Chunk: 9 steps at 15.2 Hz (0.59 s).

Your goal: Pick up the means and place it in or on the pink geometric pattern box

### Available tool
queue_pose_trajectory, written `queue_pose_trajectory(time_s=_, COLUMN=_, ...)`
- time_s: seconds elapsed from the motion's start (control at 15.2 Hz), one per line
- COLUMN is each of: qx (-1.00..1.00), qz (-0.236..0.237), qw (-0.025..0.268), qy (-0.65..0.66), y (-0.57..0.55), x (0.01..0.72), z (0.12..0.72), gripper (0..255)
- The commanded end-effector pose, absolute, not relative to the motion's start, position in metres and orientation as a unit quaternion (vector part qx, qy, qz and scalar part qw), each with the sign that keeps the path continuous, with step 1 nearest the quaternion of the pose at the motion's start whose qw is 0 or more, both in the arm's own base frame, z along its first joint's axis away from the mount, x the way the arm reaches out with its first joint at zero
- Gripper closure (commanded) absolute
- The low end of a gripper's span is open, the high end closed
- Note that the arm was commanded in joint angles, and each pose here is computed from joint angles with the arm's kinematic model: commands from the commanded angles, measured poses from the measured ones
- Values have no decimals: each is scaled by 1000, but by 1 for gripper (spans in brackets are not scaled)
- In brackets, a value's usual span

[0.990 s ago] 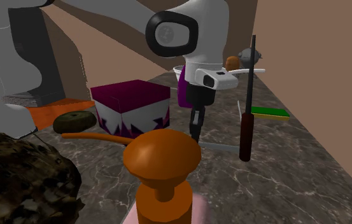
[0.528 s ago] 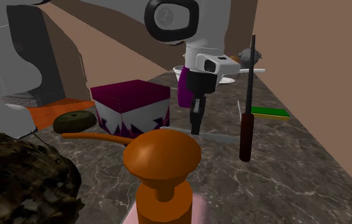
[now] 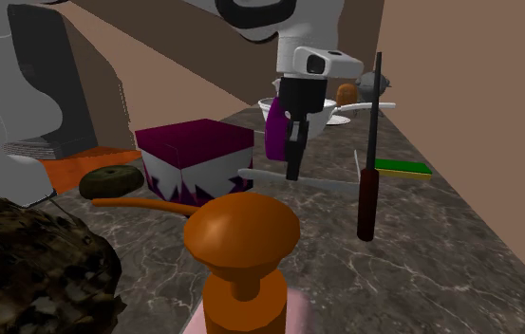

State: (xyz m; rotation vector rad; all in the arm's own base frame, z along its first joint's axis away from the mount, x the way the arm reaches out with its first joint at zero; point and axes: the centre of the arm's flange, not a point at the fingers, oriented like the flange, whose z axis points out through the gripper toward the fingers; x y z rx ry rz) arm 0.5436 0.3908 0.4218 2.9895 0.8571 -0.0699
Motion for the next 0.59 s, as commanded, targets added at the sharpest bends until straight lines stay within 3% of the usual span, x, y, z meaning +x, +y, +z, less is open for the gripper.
queue_pose_trajectory(time_s=0.0, qx=961, qz=-23, qw=15, qy=276, y=390, x=545, z=432, gripper=255)
queue_pose_trajectory(time_s=0.53, qx=961, qz=-23, qw=15, qy=276, y=390, x=545, z=475, gripper=255)
